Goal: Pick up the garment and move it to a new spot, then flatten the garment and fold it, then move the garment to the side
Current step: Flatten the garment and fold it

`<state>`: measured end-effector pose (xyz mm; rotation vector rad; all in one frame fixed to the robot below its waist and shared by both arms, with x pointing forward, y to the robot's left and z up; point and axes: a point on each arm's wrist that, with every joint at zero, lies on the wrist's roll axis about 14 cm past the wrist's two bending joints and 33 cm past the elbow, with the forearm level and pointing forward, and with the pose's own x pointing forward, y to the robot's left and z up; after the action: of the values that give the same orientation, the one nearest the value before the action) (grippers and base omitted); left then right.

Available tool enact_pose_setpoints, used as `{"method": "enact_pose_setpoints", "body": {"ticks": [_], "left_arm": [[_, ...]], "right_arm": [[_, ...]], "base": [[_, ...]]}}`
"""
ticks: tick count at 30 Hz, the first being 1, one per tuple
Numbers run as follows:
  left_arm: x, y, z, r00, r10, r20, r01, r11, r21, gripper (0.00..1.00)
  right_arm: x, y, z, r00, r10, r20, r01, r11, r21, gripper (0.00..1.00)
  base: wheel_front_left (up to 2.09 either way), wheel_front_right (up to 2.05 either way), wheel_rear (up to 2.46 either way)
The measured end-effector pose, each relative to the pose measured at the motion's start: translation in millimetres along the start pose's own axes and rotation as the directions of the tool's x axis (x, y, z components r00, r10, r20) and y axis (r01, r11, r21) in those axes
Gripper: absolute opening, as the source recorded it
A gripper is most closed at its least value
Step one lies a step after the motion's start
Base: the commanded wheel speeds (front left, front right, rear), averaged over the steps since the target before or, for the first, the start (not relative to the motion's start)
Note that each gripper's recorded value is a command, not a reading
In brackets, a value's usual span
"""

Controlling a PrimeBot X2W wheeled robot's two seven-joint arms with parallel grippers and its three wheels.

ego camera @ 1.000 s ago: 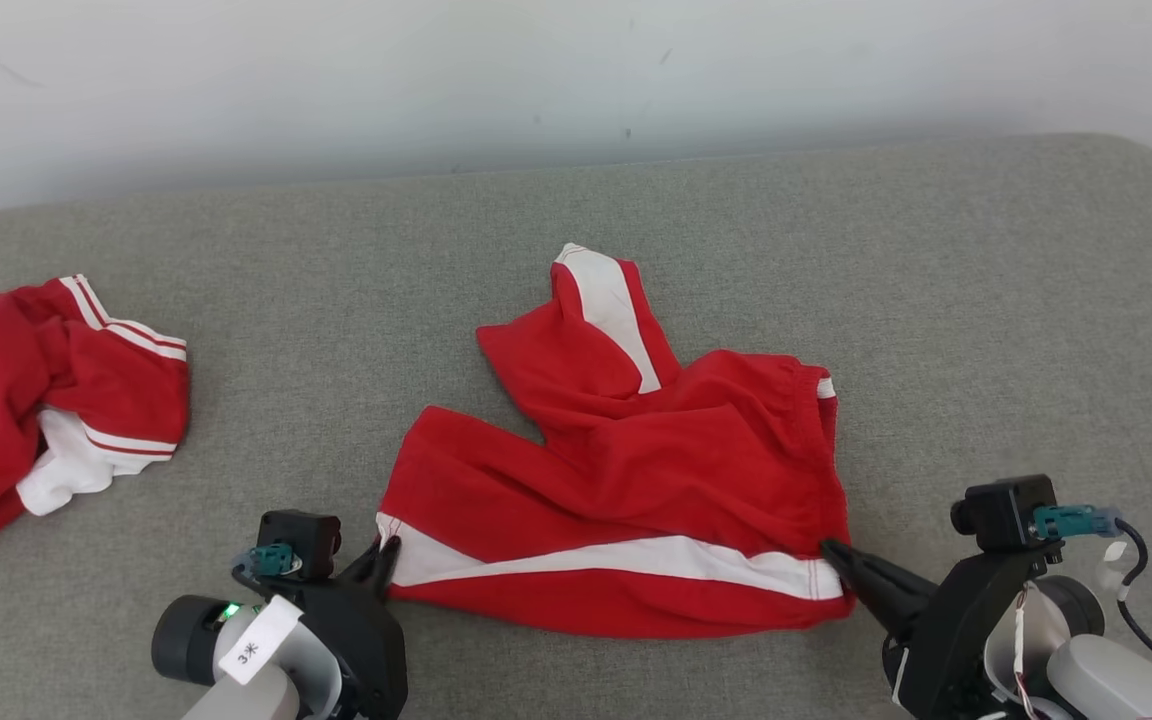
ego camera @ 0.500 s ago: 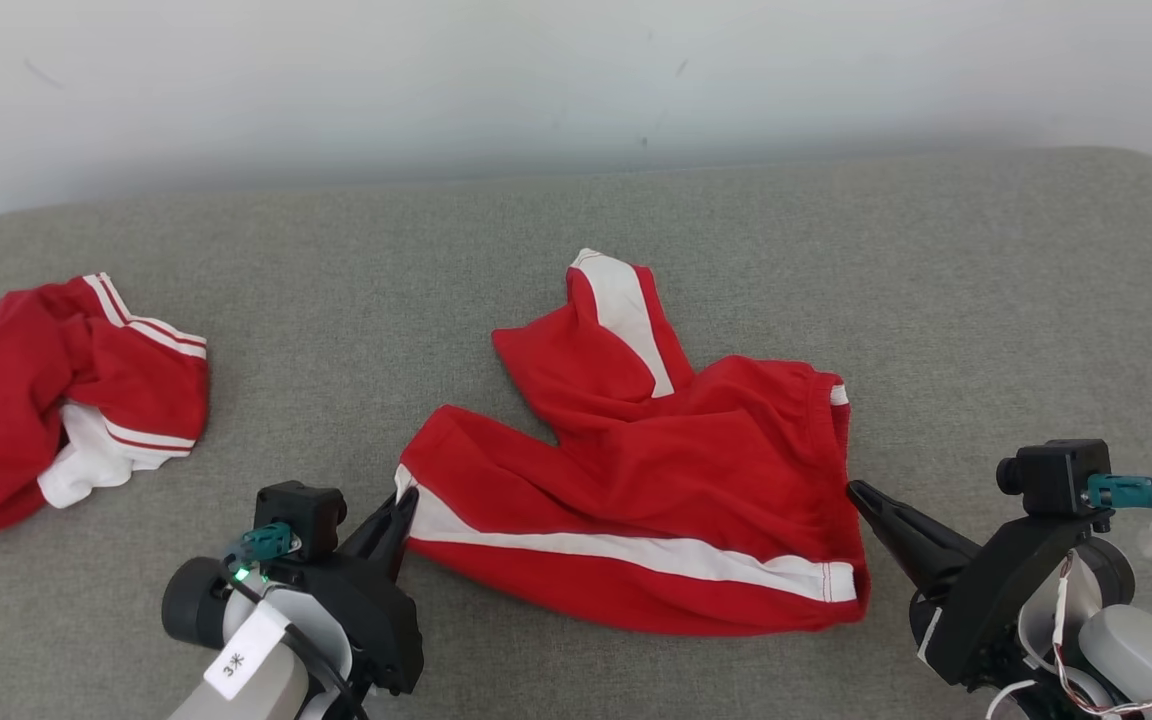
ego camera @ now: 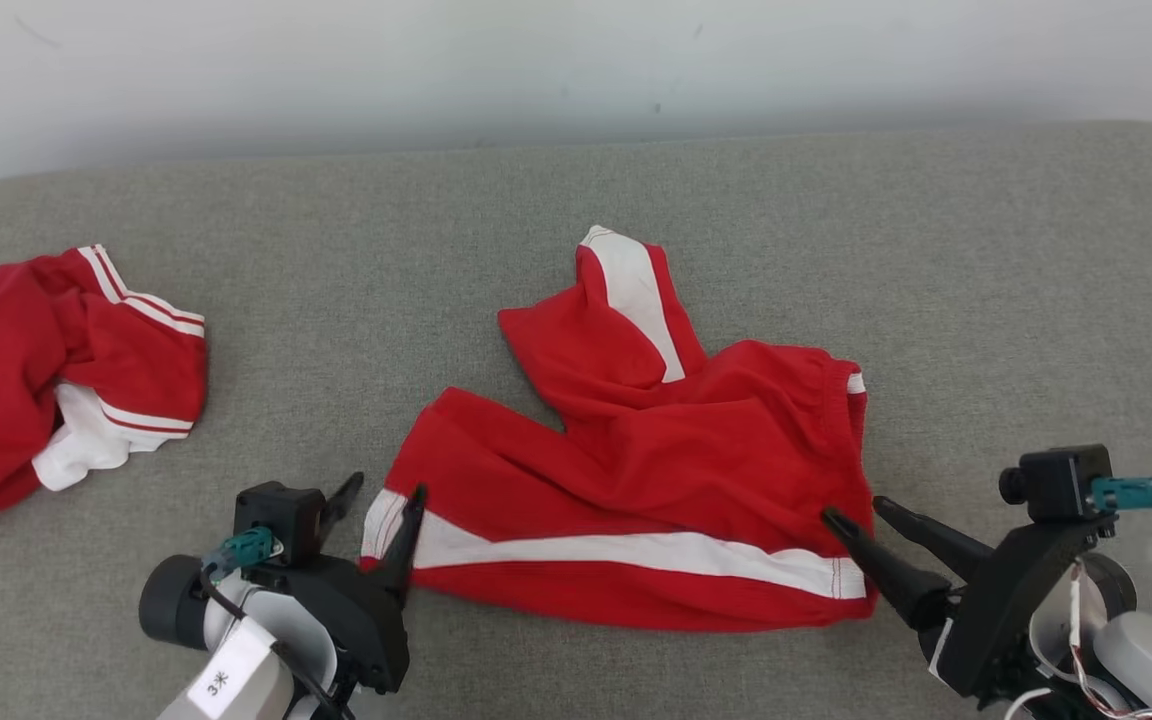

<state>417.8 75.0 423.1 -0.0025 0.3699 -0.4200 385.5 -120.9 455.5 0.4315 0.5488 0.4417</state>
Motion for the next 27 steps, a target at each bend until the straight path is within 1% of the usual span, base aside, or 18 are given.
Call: {"method": "enact_pose_setpoints", "body": {"ticks": [4,8,14,24,27], "left_arm": [[-2.0,-1.5,9.2,0.999,0.001,0.034,-0.001,1.0,0.015,1.0],[-9.4,-3.4,4.6,0.999,0.001,0.032,-0.002,1.0,0.012,1.0],[-12.8,-4.3,5.1,0.999,0.0,0.037,-0.001,1.0,0.011,1.0],[-10.1,-1.3,-7.8,1.0,0.009,-0.026,-0.008,1.0,0.013,1.0],[-8.7,-0.2,-14.1,0.998,0.013,-0.055,-0.012,1.0,0.016,1.0]], "right_arm": [[-9.8,0.1,-6.7,1.0,0.007,-0.014,-0.006,0.999,0.038,1.0],[-23.0,0.1,-17.6,0.999,0.009,-0.036,-0.006,0.997,0.079,1.0],[-32.2,8.1,-23.3,0.998,0.035,-0.058,-0.029,0.996,0.087,1.0],[-27.7,14.3,-31.5,0.994,0.038,-0.099,-0.028,0.994,0.101,1.0],[-22.4,13.0,-28.2,0.995,0.03,-0.1,-0.021,0.996,0.088,1.0]], "base": [[0.0,0.0,0.0],[0.0,0.0,0.0],[0.0,0.0,0.0],[0.0,0.0,0.0],[0.0,0.0,0.0]]}}
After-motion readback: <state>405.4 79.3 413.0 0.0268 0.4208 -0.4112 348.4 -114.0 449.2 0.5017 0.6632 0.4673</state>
